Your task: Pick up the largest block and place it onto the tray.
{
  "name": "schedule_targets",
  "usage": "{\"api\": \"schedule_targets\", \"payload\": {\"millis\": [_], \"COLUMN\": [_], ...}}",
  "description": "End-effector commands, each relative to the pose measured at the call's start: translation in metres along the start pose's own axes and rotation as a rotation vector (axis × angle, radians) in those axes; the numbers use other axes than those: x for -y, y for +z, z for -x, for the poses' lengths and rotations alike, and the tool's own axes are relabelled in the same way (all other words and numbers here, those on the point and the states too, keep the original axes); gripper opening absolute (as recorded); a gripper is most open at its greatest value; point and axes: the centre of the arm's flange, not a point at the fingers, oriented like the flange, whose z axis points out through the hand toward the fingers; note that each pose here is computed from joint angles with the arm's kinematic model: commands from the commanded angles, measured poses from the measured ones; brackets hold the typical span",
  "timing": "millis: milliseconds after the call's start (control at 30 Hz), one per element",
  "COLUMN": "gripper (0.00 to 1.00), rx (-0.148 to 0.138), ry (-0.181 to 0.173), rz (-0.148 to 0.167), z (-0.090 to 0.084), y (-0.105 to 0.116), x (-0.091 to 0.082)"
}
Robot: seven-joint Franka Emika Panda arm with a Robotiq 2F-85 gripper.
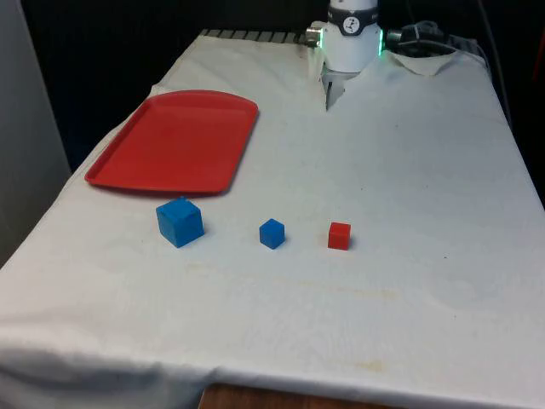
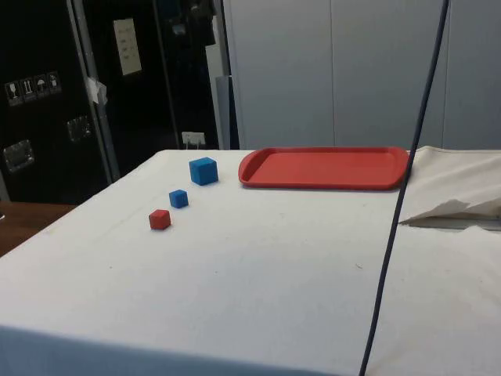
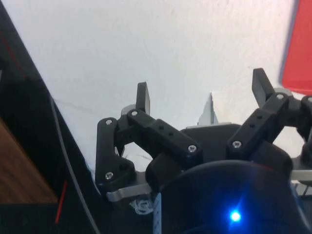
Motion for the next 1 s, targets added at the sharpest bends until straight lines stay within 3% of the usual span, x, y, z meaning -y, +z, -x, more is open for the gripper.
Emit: {"api": "schedule_targets", "payload": {"millis": [0,233,267,433,533,567,633,833,967], "gripper": [1.0,1.0,1.0,1.0,1.0,1.0,1.0,1.0,1.0], "rx": [-0.006,-0.043,-0.032,-0.073,-0.088,-0.08,-0.102,-0.112,-0.12], "ry": [-0.002,0.006,0.005,0.014,0.017,0.018,0.018,0.02,0.012], "rz": [0.0,0.027,0.025,0.048,0.059,0.054,0.069,0.083,0.105], "z": [-0.005,-0.018,-0.016,-0.028,-0.033,-0.032,-0.038,-0.046,-0.054], "y": [0.002,0.013,0.013,0.023,0.028,0.028,0.032,0.044,0.059], "x": [0.0,-0.005,-0.003,-0.009,-0.012,-0.011,-0.014,-0.02,-0.033]}}
